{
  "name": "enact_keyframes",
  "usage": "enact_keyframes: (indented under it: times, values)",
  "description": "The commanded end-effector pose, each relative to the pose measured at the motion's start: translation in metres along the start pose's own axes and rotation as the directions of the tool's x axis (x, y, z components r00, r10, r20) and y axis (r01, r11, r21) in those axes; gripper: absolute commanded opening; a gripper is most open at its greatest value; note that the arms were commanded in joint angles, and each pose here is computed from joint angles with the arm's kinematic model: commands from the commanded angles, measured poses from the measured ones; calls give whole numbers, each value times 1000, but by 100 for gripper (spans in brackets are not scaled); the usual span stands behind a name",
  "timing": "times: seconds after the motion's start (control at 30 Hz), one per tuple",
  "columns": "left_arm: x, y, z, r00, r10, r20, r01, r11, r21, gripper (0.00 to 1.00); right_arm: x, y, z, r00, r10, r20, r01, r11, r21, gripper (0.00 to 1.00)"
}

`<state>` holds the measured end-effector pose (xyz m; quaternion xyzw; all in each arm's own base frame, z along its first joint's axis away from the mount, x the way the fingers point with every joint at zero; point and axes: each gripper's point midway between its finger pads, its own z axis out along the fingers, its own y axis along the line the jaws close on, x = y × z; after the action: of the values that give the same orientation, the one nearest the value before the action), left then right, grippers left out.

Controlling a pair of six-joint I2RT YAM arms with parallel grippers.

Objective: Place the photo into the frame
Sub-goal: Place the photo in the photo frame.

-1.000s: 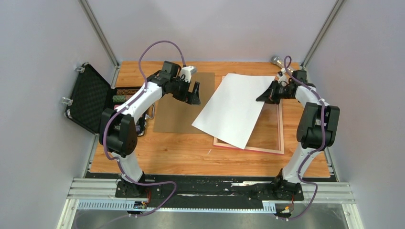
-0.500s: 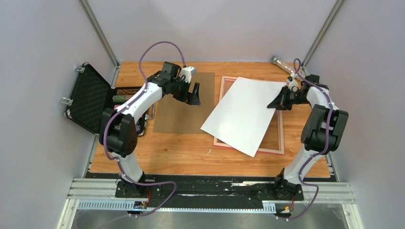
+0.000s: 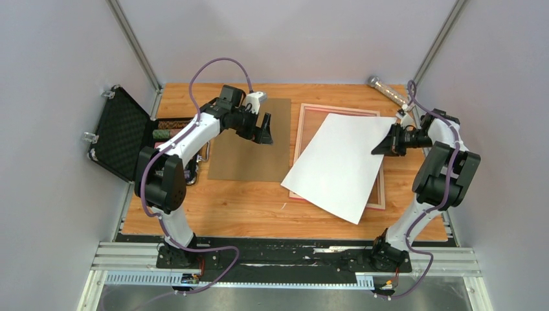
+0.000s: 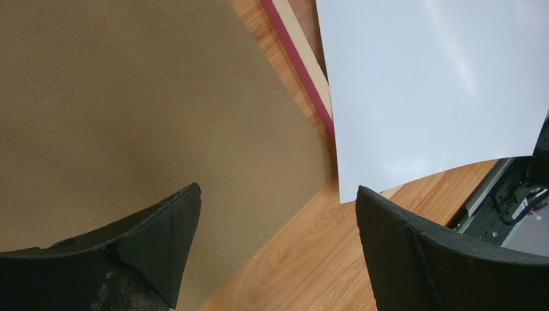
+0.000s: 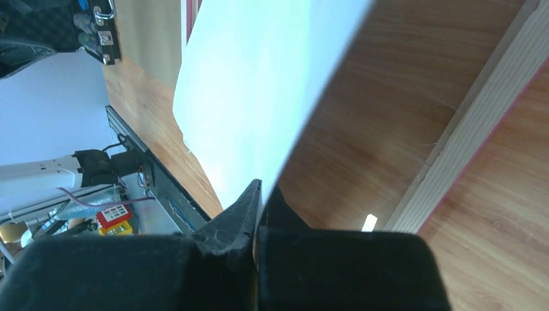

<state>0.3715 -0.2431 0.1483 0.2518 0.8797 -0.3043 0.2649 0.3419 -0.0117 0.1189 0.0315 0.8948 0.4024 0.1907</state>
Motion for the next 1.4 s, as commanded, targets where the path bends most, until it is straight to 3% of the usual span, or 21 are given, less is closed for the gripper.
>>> enact_keyframes:
  times: [0.0, 0.47, 1.37]
  values:
    - [-7, -4, -3, 999, 16, 35, -17, 1000, 22, 96, -7, -4, -5, 996, -89, -14, 88, 996, -22, 0]
    - [-7, -1, -1, 1000, 17, 25, -18, 1000, 16, 96, -48, -35, -8, 994, -109, -19, 111, 988, 103, 0]
    - [-5, 3, 6, 1000, 7, 8, -7, 1000, 10, 96, -42, -33, 13, 958, -270, -99, 283, 945, 164, 0]
